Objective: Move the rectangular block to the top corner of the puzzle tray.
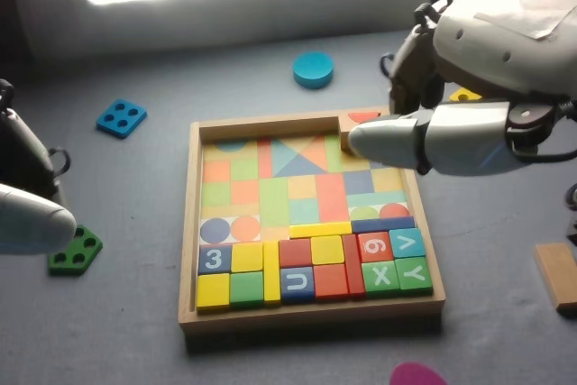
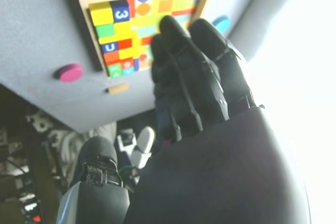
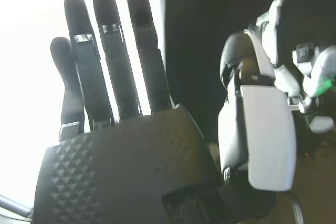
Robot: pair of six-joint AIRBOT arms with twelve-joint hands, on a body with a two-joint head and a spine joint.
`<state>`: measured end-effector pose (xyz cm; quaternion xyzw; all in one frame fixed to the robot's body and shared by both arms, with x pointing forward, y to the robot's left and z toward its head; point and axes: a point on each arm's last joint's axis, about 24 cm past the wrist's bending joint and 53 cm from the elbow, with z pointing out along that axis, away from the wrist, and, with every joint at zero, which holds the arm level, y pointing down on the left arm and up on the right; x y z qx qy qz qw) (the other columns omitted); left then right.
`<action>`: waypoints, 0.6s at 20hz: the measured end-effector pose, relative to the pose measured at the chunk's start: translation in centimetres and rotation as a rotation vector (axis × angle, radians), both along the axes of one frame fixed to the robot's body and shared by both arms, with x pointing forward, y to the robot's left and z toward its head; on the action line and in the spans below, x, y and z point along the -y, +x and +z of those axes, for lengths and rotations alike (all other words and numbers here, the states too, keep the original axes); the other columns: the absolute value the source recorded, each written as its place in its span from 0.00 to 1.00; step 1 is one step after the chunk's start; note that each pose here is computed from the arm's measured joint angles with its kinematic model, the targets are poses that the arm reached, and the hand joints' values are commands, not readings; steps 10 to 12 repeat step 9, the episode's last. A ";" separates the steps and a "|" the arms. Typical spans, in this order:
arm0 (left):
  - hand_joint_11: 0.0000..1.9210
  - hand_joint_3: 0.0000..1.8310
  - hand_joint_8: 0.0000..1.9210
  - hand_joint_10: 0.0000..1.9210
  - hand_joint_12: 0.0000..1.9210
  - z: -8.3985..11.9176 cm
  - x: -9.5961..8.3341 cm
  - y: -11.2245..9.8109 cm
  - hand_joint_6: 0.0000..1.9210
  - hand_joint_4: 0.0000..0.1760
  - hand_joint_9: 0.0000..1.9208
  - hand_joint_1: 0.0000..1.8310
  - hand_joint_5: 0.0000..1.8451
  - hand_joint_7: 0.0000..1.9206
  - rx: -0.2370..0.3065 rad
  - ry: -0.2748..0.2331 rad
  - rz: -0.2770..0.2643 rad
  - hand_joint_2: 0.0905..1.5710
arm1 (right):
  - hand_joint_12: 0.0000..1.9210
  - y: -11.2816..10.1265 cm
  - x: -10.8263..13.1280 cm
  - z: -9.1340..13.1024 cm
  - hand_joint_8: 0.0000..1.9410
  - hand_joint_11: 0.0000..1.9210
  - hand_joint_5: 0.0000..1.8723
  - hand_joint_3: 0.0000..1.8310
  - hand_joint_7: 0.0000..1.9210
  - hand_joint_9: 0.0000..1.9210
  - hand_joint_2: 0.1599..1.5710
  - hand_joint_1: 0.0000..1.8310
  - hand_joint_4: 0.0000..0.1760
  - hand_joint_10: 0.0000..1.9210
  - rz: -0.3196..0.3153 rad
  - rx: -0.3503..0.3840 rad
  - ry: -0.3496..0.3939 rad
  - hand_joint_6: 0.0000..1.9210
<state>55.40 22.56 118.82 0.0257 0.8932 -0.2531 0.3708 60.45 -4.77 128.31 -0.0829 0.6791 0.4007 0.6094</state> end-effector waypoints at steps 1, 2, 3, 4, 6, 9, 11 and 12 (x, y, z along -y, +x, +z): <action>0.26 0.00 0.66 0.86 1.00 0.0 0.0 0.0 0.54 0.00 0.41 0.00 0.41 0.49 0.001 0.000 0.000 0.77 | 1.00 -0.4 -0.3 0.3 0.65 0.36 0.48 0.00 0.55 0.47 0.72 0.00 0.00 0.88 0.010 0.002 0.005 0.63; 0.30 0.00 0.69 0.90 1.00 0.0 0.0 0.0 0.60 0.00 0.43 0.00 0.42 0.50 0.001 0.000 0.000 0.77 | 1.00 -0.6 -0.5 0.4 0.68 0.40 0.49 0.00 0.57 0.50 0.72 0.00 0.00 0.90 0.016 0.004 0.007 0.66; 0.33 0.00 0.73 0.93 1.00 0.0 0.0 0.0 0.67 0.00 0.44 0.00 0.42 0.50 0.001 0.000 0.000 0.77 | 1.00 -0.7 -0.5 0.4 0.70 0.38 0.50 0.00 0.56 0.48 0.72 0.00 0.00 0.91 0.015 0.004 0.008 0.68; 0.36 0.00 0.76 0.94 1.00 0.0 0.0 0.0 0.70 0.00 0.45 0.00 0.42 0.50 0.000 0.000 0.000 0.77 | 1.00 -0.7 -0.4 0.4 0.71 0.38 0.49 0.00 0.56 0.48 0.72 0.00 0.00 0.93 0.015 0.002 0.007 0.68; 0.38 0.00 0.79 0.96 1.00 0.0 0.1 0.0 0.75 0.00 0.47 0.00 0.41 0.50 0.001 0.001 -0.002 0.77 | 1.00 -0.7 -0.3 0.3 0.76 0.40 0.51 0.00 0.56 0.50 0.72 0.00 0.00 0.97 0.012 0.005 0.002 0.71; 0.40 0.01 0.83 0.97 1.00 0.0 0.1 -0.1 0.77 0.00 0.50 0.00 0.40 0.50 0.002 0.001 -0.003 0.80 | 1.00 -0.7 -0.2 -0.7 0.83 0.45 0.49 0.00 0.55 0.51 0.75 0.00 0.00 1.00 0.008 0.000 -0.029 0.78; 0.40 0.01 0.83 0.97 1.00 0.0 0.1 -0.1 0.77 0.00 0.50 0.00 0.40 0.50 0.002 0.001 -0.003 0.80 | 1.00 -0.7 -0.2 -0.7 0.83 0.45 0.49 0.00 0.55 0.51 0.75 0.00 0.00 1.00 0.008 0.000 -0.029 0.78; 0.40 0.01 0.83 0.97 1.00 0.0 0.1 -0.1 0.77 0.00 0.50 0.00 0.40 0.50 0.002 0.001 -0.003 0.80 | 1.00 -0.7 -0.2 -0.7 0.83 0.45 0.49 0.00 0.55 0.51 0.75 0.00 0.00 1.00 0.008 0.000 -0.029 0.78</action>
